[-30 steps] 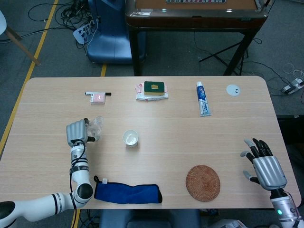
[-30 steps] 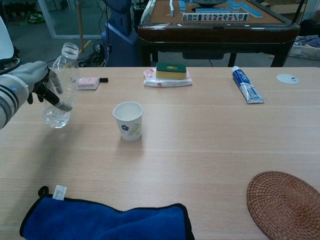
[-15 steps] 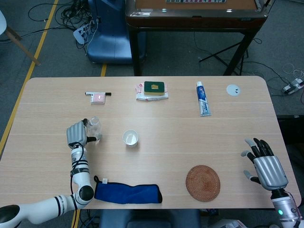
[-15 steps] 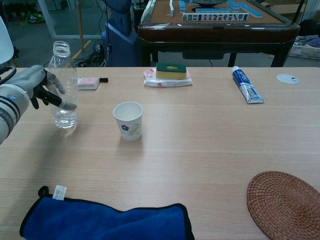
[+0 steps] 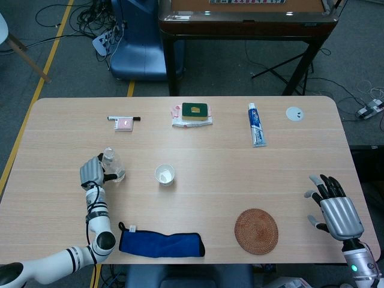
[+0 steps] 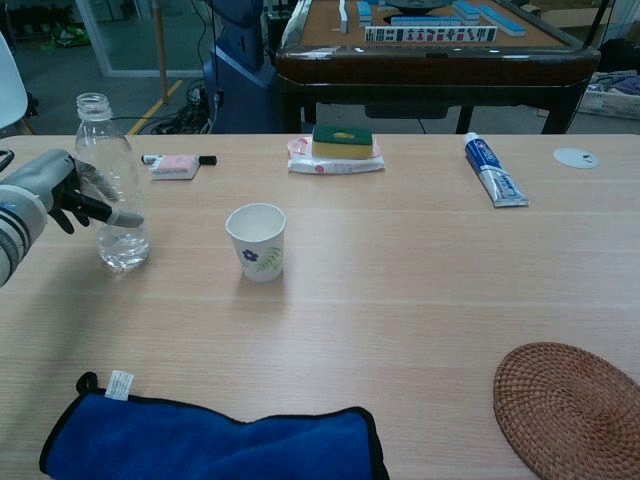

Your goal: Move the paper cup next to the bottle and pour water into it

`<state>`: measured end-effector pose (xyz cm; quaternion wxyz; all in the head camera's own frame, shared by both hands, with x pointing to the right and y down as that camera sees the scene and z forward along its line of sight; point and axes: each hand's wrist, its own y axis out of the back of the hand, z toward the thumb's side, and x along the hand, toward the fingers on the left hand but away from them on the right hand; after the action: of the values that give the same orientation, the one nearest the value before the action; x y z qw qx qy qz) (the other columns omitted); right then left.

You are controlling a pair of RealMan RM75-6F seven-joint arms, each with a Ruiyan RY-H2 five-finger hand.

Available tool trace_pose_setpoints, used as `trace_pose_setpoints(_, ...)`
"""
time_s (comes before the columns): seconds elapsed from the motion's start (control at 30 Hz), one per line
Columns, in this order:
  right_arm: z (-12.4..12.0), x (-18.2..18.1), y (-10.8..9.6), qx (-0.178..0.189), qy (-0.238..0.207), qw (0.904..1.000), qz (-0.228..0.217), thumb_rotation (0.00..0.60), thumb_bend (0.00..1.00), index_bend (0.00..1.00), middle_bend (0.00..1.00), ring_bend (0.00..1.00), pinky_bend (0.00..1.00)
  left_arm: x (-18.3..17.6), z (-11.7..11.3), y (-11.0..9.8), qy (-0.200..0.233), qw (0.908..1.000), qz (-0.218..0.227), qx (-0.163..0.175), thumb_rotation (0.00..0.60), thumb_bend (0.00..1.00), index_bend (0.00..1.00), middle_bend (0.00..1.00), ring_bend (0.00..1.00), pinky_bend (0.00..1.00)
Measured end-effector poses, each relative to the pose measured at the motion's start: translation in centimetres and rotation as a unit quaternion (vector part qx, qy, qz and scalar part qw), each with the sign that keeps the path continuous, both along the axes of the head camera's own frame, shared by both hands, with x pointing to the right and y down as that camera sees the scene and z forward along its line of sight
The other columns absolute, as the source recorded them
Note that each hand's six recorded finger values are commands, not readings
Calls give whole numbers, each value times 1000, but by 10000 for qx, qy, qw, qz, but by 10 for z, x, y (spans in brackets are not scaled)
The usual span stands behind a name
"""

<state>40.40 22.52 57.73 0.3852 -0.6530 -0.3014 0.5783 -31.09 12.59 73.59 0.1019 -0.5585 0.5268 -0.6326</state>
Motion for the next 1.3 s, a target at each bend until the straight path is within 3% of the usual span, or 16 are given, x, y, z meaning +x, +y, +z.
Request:
trace_pose_setpoints(0.23, 1, 0, 0, -9, 4, 10000, 4, 600, 192, 393, 103, 0, 82, -2, 1, -1, 162, 9998, -53, 72, 600, 34, 663, 730, 474, 424)
trace_pose_setpoints(0.47, 1, 0, 0, -12, 6, 10000, -4, 600, 192, 393, 103, 0, 82, -1, -1, -1, 351, 9993, -27, 130, 600, 34, 568, 573, 384, 383)
trace_pose_setpoints(0.7, 1, -1, 0, -11, 2, 10000, -7, 600, 192, 393, 103, 0, 82, -2, -1, 1, 455, 9990, -38, 24, 600, 34, 473, 499, 324, 349)
trace_pose_setpoints(1.3, 1, -1, 1, -25, 5, 10000, -11, 600, 191, 394, 103, 0, 82, -2, -2, 2, 452, 9990, 75, 2, 600, 34, 389, 433, 287, 324)
